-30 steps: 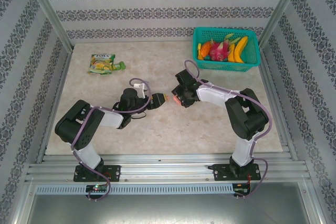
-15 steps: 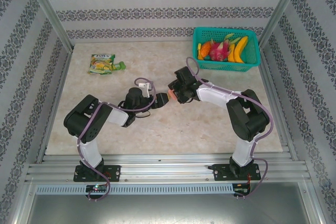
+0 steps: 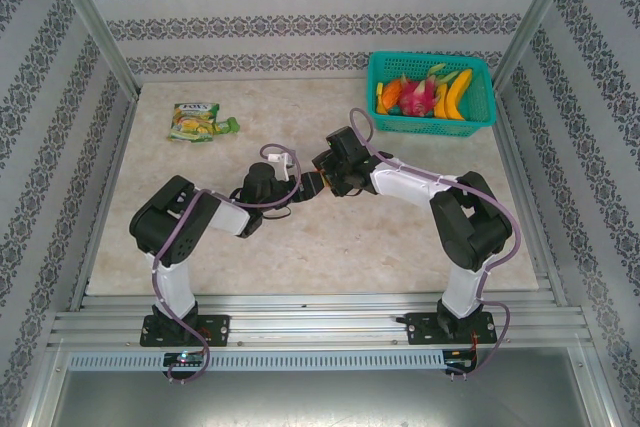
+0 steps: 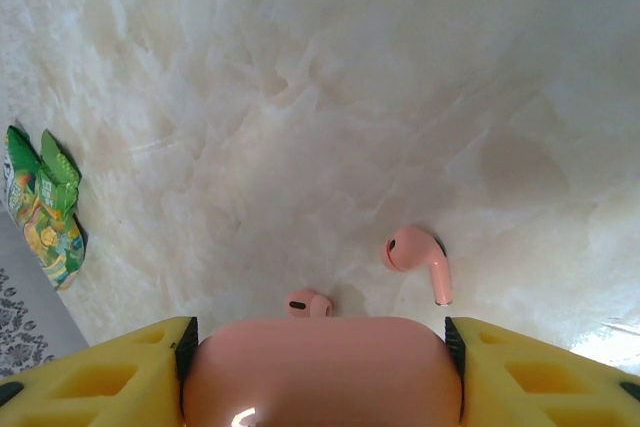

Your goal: Insert wireless bluetooth earbuds into charging case

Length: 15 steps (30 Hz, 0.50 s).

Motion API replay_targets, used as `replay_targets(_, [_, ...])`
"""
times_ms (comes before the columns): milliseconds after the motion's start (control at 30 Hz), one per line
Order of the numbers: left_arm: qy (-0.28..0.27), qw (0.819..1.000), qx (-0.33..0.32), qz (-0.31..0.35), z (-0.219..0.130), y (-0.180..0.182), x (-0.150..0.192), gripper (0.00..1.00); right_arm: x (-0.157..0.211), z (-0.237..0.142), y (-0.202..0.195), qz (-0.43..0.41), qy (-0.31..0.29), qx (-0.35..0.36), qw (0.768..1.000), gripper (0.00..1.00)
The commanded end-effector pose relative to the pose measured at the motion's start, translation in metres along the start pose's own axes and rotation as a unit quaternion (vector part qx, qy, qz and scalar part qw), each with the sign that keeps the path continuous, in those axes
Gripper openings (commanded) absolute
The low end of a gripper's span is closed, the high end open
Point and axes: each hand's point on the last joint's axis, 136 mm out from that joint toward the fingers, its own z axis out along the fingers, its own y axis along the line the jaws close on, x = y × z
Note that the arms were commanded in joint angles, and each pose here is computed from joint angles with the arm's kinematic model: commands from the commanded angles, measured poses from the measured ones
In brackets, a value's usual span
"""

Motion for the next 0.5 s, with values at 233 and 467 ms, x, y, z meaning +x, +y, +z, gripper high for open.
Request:
replay_targets(233, [-0.016,1.000,0.023,0.013,0.0102,-0.0117,-0.0090,0.56,0.0054,-0.0144,0.0211,0.001,0.003,-0.035,0.999,0.55])
replay_targets(467, [-0.018,0.999,0.023,0.014,0.0130,-0.0117,-0.0110,0.51,0.0062,-0.0135,0.0215,0.002,0.004,-0.038,0.999,0.54])
